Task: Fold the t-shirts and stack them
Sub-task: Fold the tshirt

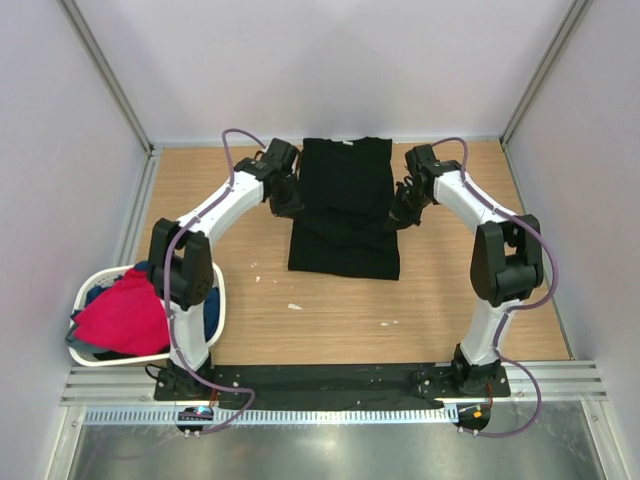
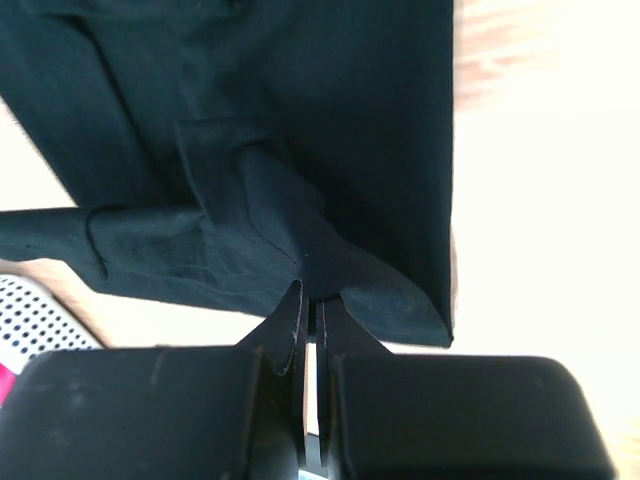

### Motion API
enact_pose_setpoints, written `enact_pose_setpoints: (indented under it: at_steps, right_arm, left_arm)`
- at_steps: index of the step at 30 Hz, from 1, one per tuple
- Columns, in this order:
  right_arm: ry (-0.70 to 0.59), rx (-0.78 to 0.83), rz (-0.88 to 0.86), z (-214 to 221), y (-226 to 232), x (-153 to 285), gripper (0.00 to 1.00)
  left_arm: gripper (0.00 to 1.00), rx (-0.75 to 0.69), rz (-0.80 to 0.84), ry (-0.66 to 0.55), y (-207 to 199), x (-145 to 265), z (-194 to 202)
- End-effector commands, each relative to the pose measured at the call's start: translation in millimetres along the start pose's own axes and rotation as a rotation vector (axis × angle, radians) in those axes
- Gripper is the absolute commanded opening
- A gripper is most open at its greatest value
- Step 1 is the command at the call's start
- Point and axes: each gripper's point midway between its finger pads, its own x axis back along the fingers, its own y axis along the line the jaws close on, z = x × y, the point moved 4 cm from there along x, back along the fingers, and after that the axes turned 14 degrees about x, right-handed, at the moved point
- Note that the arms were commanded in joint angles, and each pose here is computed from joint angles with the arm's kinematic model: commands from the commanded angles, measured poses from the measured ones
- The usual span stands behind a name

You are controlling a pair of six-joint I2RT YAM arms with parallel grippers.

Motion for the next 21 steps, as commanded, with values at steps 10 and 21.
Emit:
enact_pose_setpoints:
  at_steps: [10,21]
  right_arm:
    - [-0.053,0.045,-0.045,-51,-4,-16,0.01]
    - [-0.06,0.049,-0.045,-62,-7,-23,0.01]
  left_arm:
    - [0.0,0.031,0.008,-0.009,0,-23,-25]
    - [0.0,0.03,0.008,-0.012,1,-33,-34]
